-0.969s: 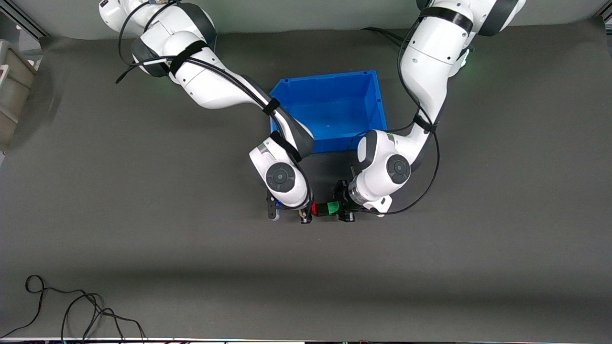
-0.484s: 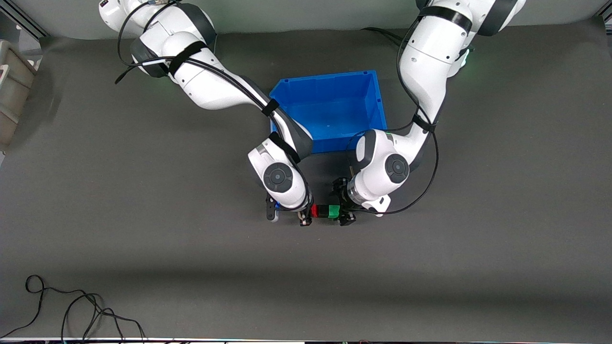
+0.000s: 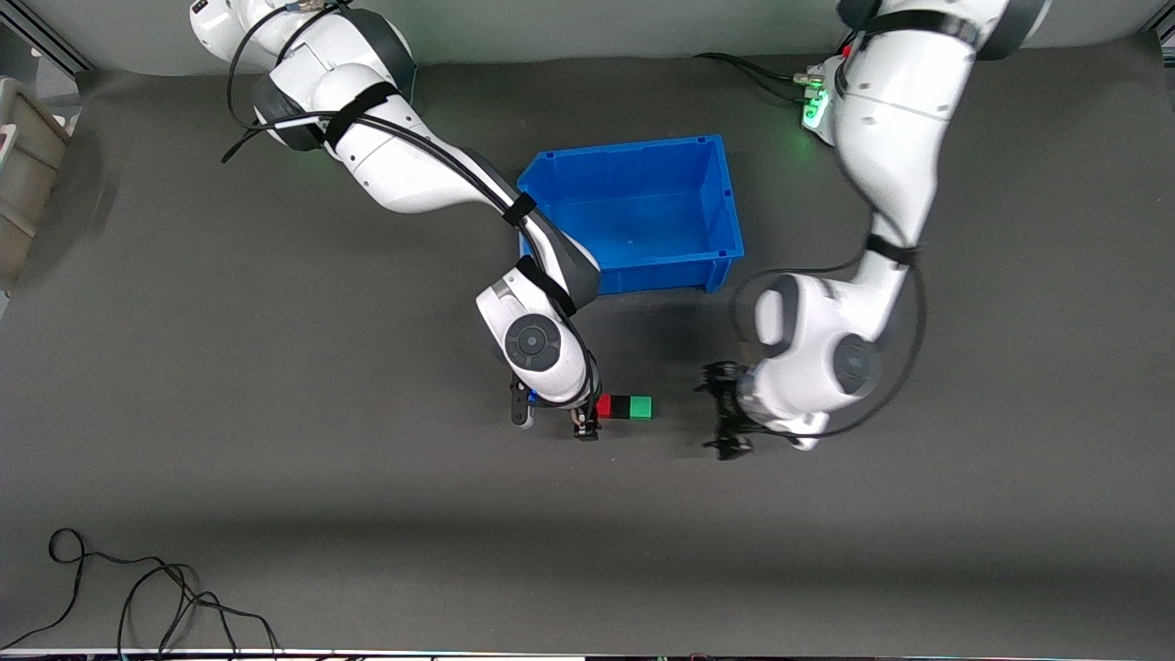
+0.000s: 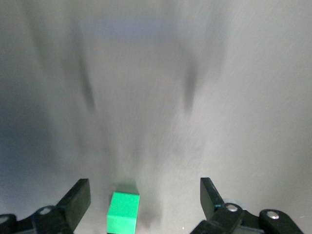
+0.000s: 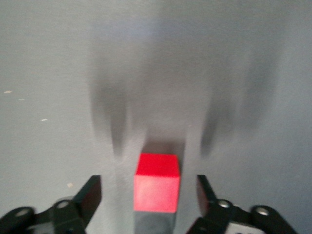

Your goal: Attach green and red cubes to black cube

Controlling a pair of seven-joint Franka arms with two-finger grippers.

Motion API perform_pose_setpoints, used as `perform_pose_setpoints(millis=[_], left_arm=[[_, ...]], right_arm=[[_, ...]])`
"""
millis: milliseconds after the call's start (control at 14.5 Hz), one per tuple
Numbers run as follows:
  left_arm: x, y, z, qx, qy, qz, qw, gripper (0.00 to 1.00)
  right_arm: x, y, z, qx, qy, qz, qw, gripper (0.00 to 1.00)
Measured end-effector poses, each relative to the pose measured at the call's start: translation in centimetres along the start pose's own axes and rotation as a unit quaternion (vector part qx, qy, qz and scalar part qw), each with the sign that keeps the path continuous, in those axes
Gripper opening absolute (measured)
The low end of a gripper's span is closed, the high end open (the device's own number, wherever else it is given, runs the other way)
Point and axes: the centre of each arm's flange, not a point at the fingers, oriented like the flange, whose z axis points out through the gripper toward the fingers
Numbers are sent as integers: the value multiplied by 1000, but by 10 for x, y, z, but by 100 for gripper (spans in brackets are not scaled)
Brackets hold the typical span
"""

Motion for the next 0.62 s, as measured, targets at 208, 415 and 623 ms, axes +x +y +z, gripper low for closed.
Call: perform_pose_setpoints(millis=[208, 415, 623], left_arm=[[68, 19, -61, 36, 18, 56, 998, 100], [137, 23, -125, 72, 56, 144, 985, 100], [177, 13, -191, 104, 65, 260, 958, 100]], right_arm=[[6, -29, -71, 55, 5, -27, 998, 100], [53, -51, -158, 44, 35, -147, 987, 100], [140, -74, -233, 26, 52, -234, 970, 100]])
